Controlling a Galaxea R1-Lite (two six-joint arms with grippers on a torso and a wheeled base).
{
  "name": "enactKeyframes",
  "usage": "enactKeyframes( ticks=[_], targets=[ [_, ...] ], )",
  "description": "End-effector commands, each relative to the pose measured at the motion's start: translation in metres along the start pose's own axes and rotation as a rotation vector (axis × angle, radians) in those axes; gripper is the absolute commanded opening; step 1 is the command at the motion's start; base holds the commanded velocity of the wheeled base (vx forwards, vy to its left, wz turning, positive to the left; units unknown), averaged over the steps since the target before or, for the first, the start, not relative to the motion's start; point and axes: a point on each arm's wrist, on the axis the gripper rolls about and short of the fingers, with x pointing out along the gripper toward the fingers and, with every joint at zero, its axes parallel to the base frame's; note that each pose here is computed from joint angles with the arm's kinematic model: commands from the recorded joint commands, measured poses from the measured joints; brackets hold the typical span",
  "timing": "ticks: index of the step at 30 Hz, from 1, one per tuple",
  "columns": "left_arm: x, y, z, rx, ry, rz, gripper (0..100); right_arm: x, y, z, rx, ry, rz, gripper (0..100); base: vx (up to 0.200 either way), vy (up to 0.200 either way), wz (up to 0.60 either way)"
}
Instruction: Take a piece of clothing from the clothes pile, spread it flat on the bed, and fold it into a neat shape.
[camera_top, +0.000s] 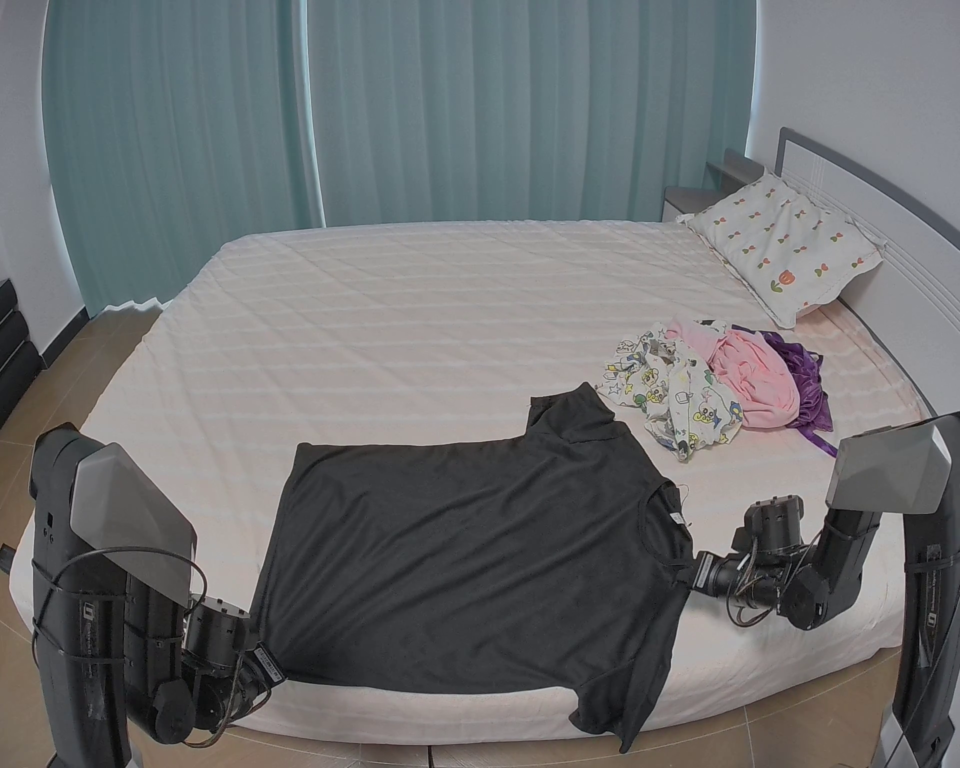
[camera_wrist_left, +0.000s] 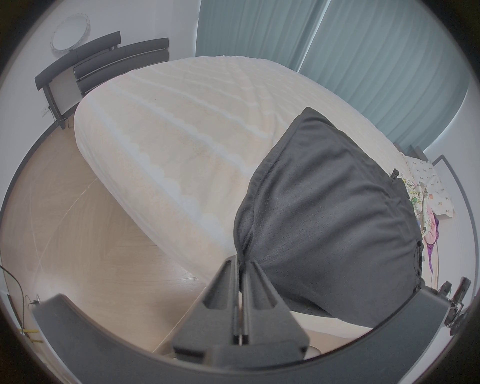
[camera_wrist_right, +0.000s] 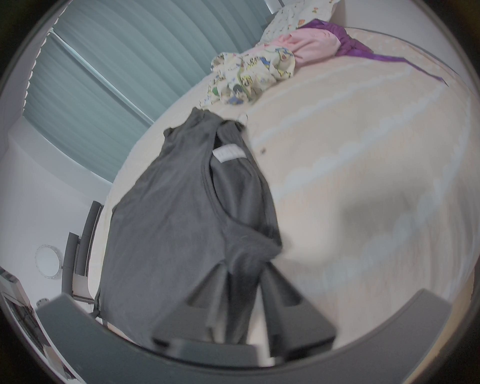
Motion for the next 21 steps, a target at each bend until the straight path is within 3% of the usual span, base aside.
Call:
enactKeyframes(
  ticks=[1,4,15,16,21],
  targets=[
    [0.0,0.003,-0.003,0.003,0.016,0.012,0,-0.004,0.002,0.022,0.004,-0.071,0.015,0,0.0,0.0,0.0],
    [0.006,0.004,-0.006,0.002,0.011,0.009,0,-0.009,-0.012,0.035,-0.016,-0.077,-0.018,0,0.0,0.0,0.0],
    [0.013,0.003,-0.009,-0.006,-0.005,-0.013,0,-0.005,-0.033,0.048,-0.095,-0.082,-0.002,0,0.0,0.0,0.0],
    [0.013,0.003,-0.009,-0.006,-0.005,-0.013,0,-0.004,-0.034,0.047,-0.101,-0.08,0.002,100,0.0,0.0,0.0],
    [0.014,0.002,-0.009,-0.016,-0.004,-0.021,0,-0.007,-0.033,0.045,-0.114,-0.07,0.024,100,0.0,0.0,0.0]
  ],
)
